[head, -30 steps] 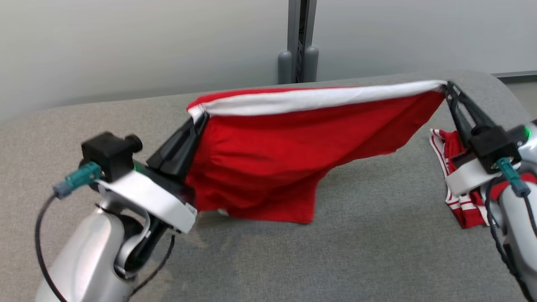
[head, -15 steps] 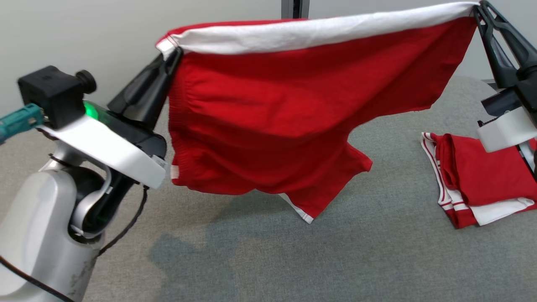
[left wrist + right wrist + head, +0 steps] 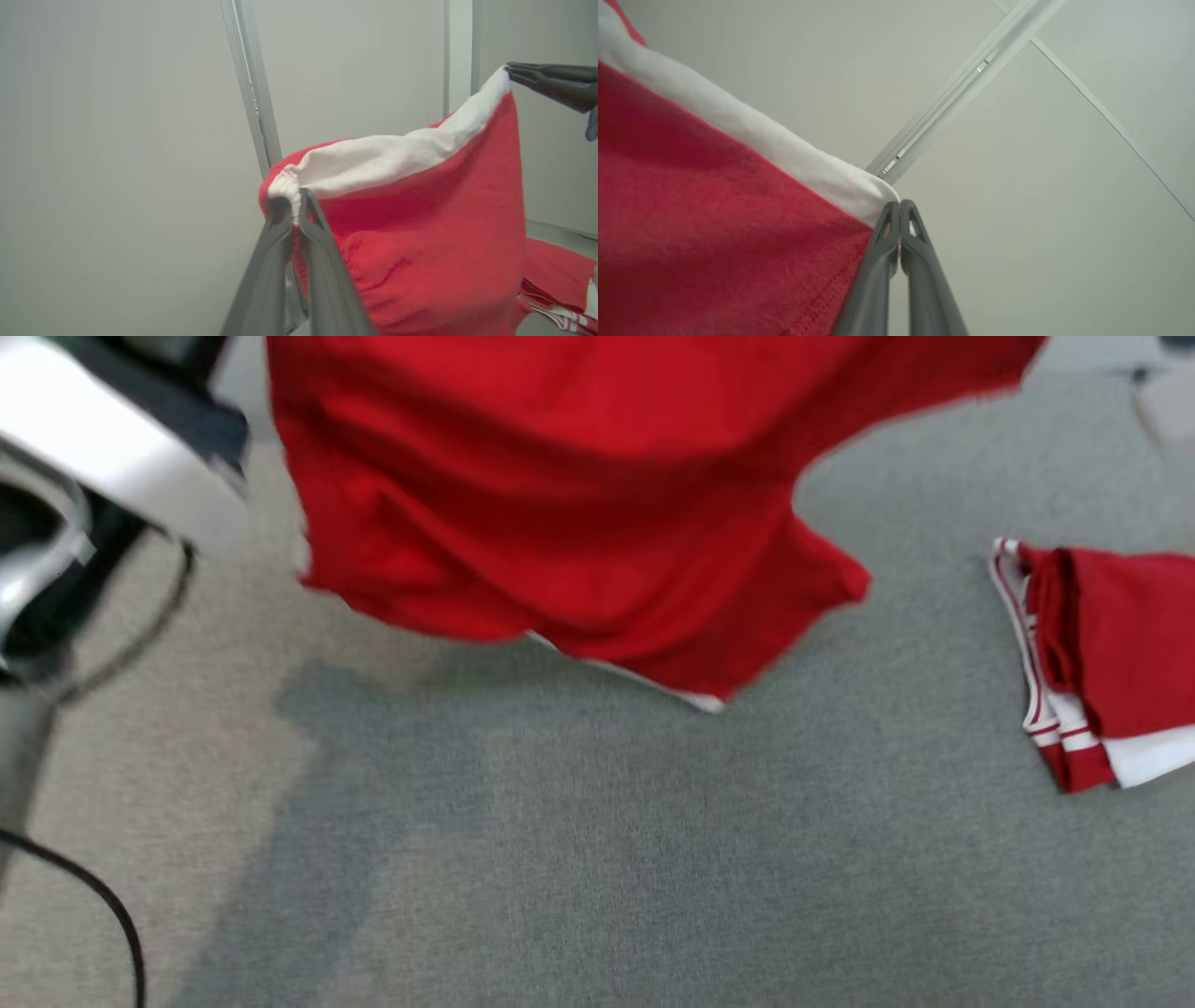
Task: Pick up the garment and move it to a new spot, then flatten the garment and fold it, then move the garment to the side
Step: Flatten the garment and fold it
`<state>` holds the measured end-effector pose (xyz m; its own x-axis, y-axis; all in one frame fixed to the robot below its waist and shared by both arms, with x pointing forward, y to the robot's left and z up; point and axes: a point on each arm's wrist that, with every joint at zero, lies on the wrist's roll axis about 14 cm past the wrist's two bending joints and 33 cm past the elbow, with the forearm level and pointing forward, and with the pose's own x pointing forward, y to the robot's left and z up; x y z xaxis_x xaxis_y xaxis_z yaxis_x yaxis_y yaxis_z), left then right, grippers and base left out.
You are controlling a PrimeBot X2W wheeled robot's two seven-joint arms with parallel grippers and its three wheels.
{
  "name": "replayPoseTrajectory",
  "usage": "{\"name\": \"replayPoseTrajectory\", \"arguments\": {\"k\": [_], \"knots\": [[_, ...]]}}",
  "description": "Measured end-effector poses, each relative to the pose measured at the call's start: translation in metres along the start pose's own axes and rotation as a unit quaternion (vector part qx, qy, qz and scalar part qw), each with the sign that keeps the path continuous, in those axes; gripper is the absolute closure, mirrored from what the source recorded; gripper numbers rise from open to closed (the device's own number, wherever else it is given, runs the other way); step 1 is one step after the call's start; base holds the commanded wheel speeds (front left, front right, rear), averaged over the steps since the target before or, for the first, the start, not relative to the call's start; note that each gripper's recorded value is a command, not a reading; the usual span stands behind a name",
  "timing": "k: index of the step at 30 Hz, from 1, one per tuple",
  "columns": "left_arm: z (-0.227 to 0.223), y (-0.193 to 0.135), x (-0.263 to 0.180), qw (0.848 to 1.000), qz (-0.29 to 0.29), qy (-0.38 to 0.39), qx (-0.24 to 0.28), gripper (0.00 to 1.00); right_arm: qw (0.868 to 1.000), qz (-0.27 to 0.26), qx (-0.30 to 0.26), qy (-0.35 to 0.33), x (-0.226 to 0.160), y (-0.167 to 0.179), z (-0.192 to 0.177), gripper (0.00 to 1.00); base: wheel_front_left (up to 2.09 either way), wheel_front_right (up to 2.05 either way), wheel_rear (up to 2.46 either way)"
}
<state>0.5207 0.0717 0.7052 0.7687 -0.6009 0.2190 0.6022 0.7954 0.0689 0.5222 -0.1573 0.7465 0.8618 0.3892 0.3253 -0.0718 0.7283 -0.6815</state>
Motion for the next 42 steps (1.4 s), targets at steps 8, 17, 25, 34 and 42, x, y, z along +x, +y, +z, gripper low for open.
{"name": "replayPoseTrajectory", "arguments": {"k": [8, 17, 25, 34, 42], "knots": [[-0.029, 0.055, 0.076, 0.999, 0.009, -0.023, 0.034, 1.00, 0.999, 0.005, -0.036, 0.014, 0.090, -0.003, -0.039, 1.00, 0.00, 0.00, 0.00], [-0.073, 0.097, 0.121, 0.994, 0.045, -0.096, 0.037, 1.00, 0.999, -0.008, -0.032, 0.022, 0.128, 0.017, -0.099, 1.00, 0.00, 0.00, 0.00], [-0.159, 0.084, 0.130, 0.998, 0.026, -0.043, 0.028, 1.00, 0.995, 0.057, 0.024, 0.083, 0.108, 0.112, -0.176, 1.00, 0.00, 0.00, 0.00], [-0.221, 0.055, 0.083, 0.999, 0.007, 0.029, 0.014, 1.00, 0.973, 0.135, 0.081, 0.168, 0.045, 0.196, -0.223, 1.00, 0.00, 0.00, 0.00], [-0.256, 0.020, 0.027, 0.993, -0.019, 0.113, 0.002, 1.00, 0.957, 0.194, 0.082, 0.202, -0.010, 0.228, -0.223, 1.00, 0.00, 0.00, 0.00]]}}
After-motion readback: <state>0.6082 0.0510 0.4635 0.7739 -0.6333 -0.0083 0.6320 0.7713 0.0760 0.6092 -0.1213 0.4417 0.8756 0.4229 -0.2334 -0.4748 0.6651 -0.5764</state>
